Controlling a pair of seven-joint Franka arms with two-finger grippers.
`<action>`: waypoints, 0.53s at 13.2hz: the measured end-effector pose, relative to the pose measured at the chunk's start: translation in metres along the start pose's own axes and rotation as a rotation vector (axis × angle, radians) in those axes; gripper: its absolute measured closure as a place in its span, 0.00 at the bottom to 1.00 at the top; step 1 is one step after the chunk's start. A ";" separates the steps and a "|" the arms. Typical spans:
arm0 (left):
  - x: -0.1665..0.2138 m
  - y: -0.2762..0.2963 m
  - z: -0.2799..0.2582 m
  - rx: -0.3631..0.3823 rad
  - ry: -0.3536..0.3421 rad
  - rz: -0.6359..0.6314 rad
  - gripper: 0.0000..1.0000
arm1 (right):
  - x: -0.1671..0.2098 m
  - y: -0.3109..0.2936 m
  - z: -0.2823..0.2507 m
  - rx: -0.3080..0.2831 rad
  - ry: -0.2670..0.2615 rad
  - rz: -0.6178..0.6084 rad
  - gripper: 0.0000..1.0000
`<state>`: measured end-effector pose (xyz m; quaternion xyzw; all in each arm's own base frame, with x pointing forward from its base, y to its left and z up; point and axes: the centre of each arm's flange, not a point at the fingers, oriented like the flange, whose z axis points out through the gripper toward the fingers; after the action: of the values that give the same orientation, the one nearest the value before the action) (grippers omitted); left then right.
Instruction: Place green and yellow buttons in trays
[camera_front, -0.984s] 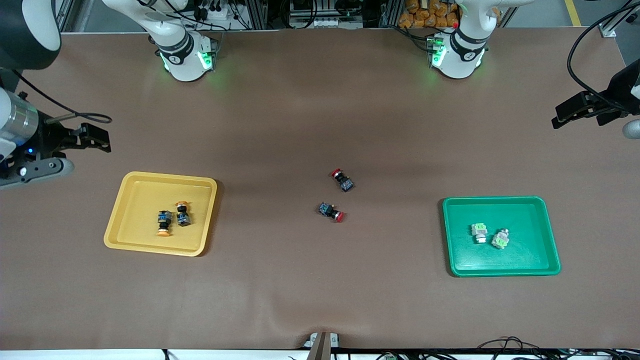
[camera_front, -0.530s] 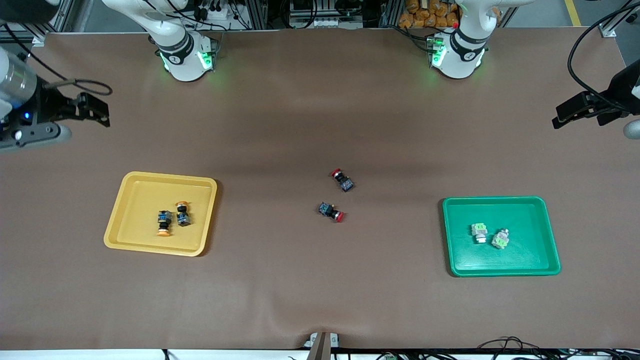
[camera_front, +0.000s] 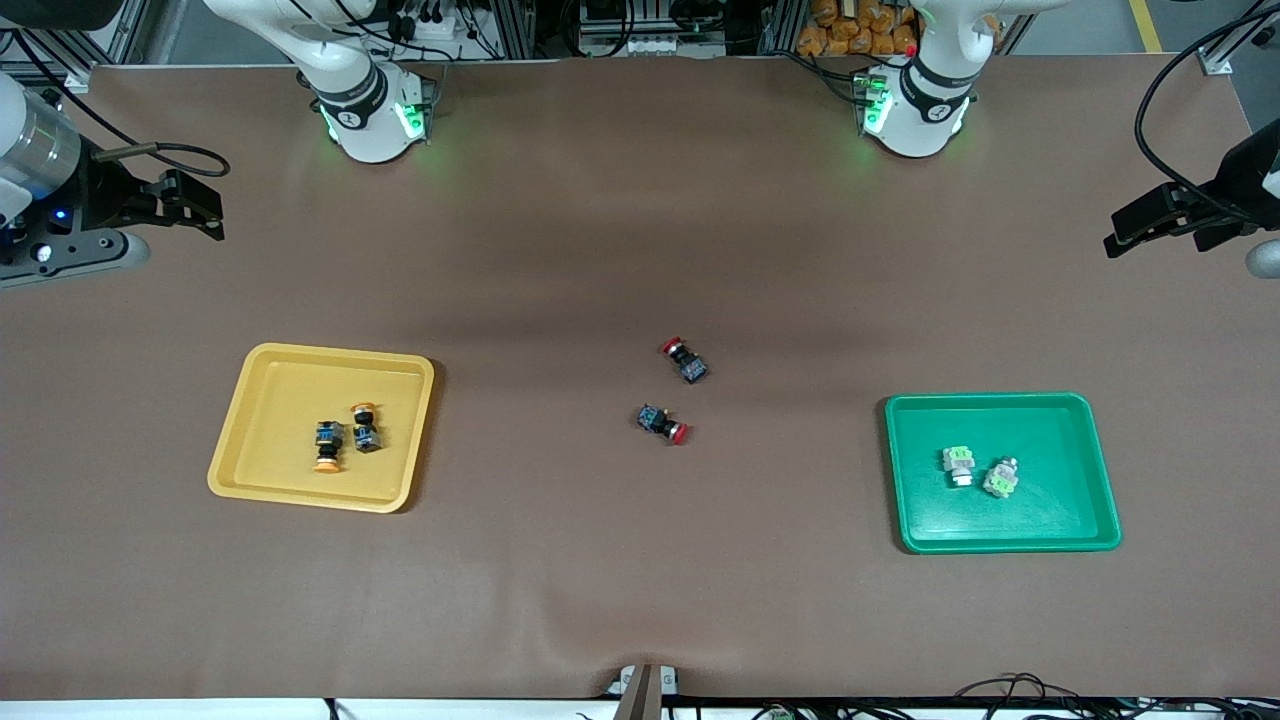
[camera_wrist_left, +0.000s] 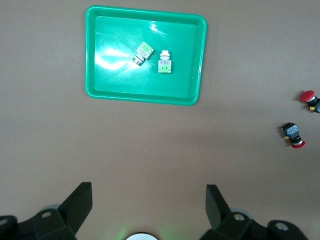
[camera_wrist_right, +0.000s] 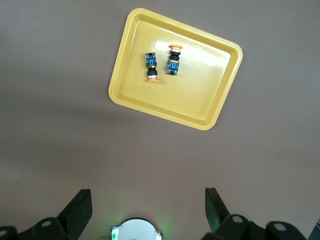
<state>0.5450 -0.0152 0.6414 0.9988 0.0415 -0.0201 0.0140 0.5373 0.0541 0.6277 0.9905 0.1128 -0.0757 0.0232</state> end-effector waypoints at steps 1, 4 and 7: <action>0.000 0.000 0.000 0.000 0.000 0.000 0.00 | 0.000 0.000 0.000 0.001 0.000 0.001 0.00; 0.000 0.000 0.000 0.000 0.000 0.000 0.00 | 0.000 0.002 0.001 0.008 -0.001 0.005 0.00; 0.000 0.000 0.000 0.000 0.000 0.001 0.00 | -0.002 0.019 0.002 0.020 -0.002 0.043 0.00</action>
<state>0.5450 -0.0156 0.6414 0.9989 0.0411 -0.0202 0.0140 0.5388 0.0353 0.6263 0.9928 0.0905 -0.0773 0.0150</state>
